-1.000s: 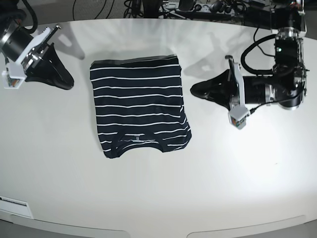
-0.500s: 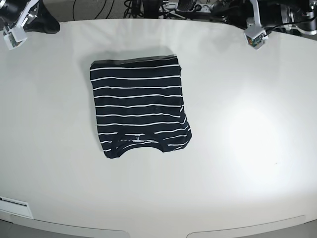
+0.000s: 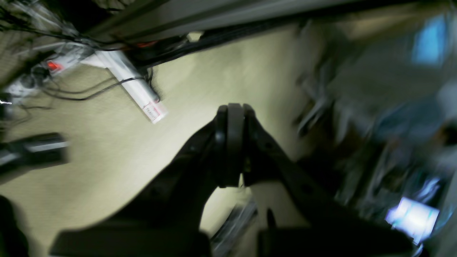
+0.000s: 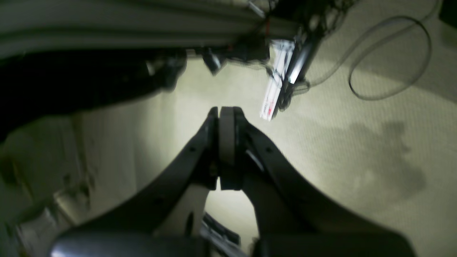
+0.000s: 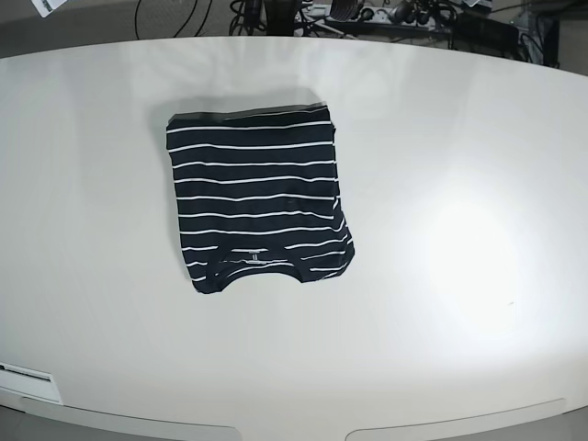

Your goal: Fold the T-shirt properly

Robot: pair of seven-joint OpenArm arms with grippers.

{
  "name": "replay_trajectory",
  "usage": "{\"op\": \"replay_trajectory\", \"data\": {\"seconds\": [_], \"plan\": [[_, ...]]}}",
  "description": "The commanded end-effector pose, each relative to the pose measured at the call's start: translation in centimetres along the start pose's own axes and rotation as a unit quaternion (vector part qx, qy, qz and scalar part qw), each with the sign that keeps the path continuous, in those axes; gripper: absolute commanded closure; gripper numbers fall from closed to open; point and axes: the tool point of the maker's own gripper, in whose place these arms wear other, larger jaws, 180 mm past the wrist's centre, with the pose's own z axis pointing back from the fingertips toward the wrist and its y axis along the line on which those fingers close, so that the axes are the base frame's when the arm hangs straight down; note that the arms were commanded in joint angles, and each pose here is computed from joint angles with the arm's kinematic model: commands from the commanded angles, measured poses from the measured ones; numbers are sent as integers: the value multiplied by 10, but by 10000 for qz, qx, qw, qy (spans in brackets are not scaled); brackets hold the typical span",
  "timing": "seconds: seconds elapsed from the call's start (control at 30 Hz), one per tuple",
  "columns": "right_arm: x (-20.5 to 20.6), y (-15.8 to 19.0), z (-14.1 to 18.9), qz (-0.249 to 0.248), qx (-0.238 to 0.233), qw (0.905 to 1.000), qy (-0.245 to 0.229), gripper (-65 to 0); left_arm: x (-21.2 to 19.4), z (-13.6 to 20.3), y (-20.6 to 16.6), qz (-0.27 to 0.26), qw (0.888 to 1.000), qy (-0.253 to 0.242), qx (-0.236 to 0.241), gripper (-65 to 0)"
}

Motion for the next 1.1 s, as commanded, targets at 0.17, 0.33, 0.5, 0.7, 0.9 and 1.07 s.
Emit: {"op": "replay_trajectory", "data": {"seconds": [0.17,0.33,0.5,0.7,0.9,1.07], "plan": [[-56,-41,-78,-373,-169,9973,607,0,-53,-62,71,987,9938,511,62,0],[-74,-71,-140,-445,-210,9952,851,0,-65,-102,134,1445,9864,628,475,0],[-82,-101,-187,-92,-449,9929,1095,0,-68,-122,202,1083,9845,326,1341,0],[-63,-157,-227,312,-1758,9793,953,0,-43,-124,277,453,9490,-954,2971,0],[-36,-132,-284,651,-1850,9763,913,0,-30,-181,277,570,9336,-841,3435,0],[-44,-90,-315,755,-1618,9786,1022,0,-12,-237,236,419,9531,-741,2904,0]]}}
